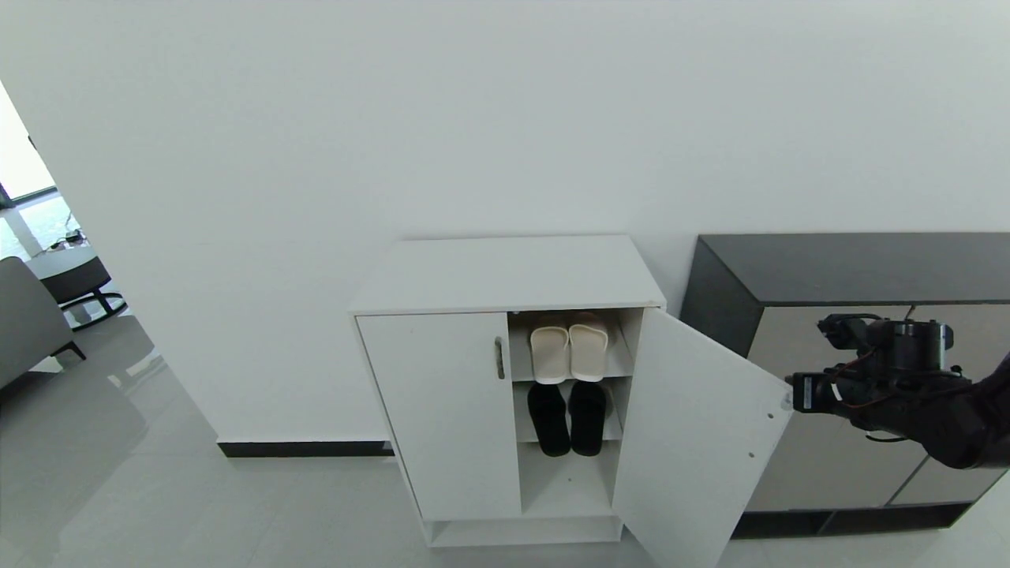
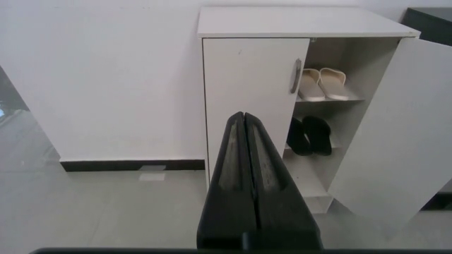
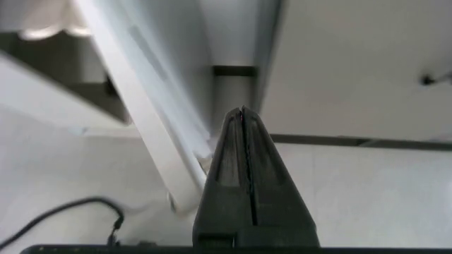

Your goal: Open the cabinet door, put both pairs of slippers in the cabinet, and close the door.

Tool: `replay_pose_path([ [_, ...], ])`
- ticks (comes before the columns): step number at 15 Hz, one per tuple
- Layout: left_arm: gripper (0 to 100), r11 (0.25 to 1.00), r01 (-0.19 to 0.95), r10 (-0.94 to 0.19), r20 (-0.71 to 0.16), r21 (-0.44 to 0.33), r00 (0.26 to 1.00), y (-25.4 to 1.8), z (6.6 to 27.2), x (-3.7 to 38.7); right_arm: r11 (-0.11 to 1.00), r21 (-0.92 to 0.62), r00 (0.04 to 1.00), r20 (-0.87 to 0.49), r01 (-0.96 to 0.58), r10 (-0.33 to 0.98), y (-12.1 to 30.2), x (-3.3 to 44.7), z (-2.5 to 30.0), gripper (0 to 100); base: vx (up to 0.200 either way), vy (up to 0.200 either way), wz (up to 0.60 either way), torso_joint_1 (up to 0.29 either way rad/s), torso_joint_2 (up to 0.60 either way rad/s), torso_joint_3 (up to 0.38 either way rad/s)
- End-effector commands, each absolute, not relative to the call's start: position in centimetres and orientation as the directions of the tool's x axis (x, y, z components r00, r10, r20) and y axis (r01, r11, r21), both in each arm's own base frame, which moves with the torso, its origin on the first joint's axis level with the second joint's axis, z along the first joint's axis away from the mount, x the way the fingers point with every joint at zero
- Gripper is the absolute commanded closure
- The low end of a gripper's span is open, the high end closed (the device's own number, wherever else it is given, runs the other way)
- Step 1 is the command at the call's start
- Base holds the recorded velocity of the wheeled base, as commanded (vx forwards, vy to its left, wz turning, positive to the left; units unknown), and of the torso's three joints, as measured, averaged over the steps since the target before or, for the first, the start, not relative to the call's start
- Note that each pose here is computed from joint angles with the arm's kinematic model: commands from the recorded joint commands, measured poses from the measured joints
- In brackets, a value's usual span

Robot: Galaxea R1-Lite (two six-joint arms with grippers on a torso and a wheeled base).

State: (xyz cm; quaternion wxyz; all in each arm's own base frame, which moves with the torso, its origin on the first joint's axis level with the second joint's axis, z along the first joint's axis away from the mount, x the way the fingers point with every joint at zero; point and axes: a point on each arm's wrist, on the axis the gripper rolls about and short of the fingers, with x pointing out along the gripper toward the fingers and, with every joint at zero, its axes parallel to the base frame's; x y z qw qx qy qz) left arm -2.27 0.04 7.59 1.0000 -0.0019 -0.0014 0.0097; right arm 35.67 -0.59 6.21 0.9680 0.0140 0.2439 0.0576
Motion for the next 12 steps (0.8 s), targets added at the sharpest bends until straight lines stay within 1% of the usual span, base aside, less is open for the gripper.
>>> replay_pose_path([
  [1,100,1.0,-0.02,0.02,0.002,-0.005,1.0,0.0,7.6,-2.3,0.988,0.053,0.878,-0.453,-0.143,0.151,0.7,34.8,7.3,100,0.0,0.0,0.0,0.0,0.0,0.0],
  [8,100,1.0,-0.02,0.02,0.003,-0.005,1.0,0.0,7.6,-2.3,0.989,0.057,0.877,-0.457,-0.139,0.15,0.7,34.7,7.2,100,0.0,0.0,0.0,0.0,0.0,0.0],
  [12,100,1.0,-0.02,0.02,0.002,-0.005,1.0,0.0,7.6,-2.3,0.984,0.062,0.861,-0.476,-0.169,0.178,1.9,34.6,6.5,100,0.0,0.0,0.0,0.0,0.0,0.0],
])
